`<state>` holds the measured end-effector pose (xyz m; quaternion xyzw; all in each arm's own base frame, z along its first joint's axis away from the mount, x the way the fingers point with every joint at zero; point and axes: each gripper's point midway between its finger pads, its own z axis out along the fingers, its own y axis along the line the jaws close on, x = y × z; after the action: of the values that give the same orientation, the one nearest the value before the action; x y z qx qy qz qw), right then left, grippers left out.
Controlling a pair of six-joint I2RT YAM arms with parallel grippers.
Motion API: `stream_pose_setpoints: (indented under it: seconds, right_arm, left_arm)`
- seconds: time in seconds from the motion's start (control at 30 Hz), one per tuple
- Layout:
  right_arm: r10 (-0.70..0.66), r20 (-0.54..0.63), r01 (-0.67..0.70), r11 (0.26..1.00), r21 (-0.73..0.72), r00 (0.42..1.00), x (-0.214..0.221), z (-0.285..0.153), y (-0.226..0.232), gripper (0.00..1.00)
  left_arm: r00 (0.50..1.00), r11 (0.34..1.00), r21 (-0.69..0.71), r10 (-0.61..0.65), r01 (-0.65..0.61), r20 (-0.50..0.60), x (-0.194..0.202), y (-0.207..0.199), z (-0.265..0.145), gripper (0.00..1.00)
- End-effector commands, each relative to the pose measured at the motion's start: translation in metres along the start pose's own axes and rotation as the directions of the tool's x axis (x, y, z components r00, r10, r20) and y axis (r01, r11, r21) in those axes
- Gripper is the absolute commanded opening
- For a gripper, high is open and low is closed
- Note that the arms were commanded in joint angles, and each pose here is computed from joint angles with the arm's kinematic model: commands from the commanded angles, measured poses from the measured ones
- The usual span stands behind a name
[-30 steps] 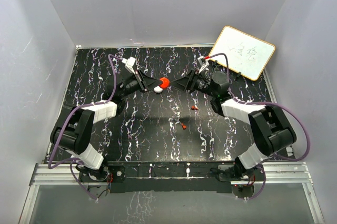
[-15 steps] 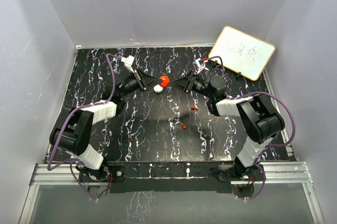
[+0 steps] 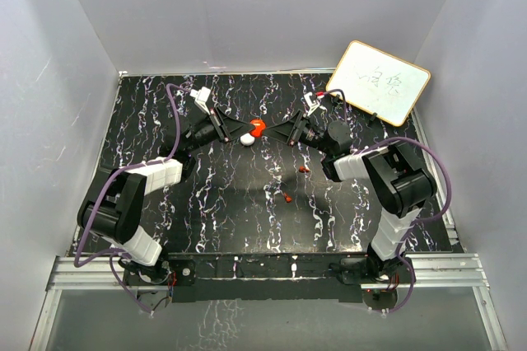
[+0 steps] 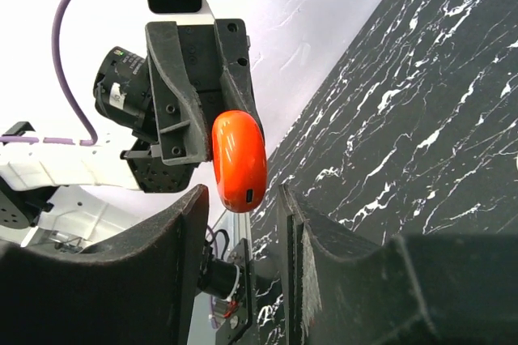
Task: Insert the wireless bluetooth earbuds into the charging case
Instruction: Open the charging case.
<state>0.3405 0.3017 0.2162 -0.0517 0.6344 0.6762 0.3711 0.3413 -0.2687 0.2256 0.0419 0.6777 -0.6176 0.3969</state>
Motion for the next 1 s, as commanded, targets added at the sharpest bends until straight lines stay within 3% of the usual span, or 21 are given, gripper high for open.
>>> stream_pose_setpoints:
  seconds: [0.0,0.6,0.97]
  right_arm:
    - [-0.063,0.033,0.066,0.993,-0.097,0.998,-0.015,0.006,0.023,0.36]
    - [-0.017,0.030,0.017,1.000,-0.005,0.999,-0.012,0.011,-0.019,0.35]
    - [-0.037,0.045,0.035,0.998,0.056,0.998,-0.018,0.007,-0.034,0.34]
  left_arm:
    - [0.997,0.994,0.086,0.070,-0.071,0.018,-0.010,-0.031,0.001,0.00]
    - [0.997,0.979,0.192,0.056,-0.063,0.045,-0.018,-0.067,-0.004,0.00]
    - [0.999,0.992,0.121,0.032,-0.035,0.023,-0.015,-0.056,-0.003,0.00]
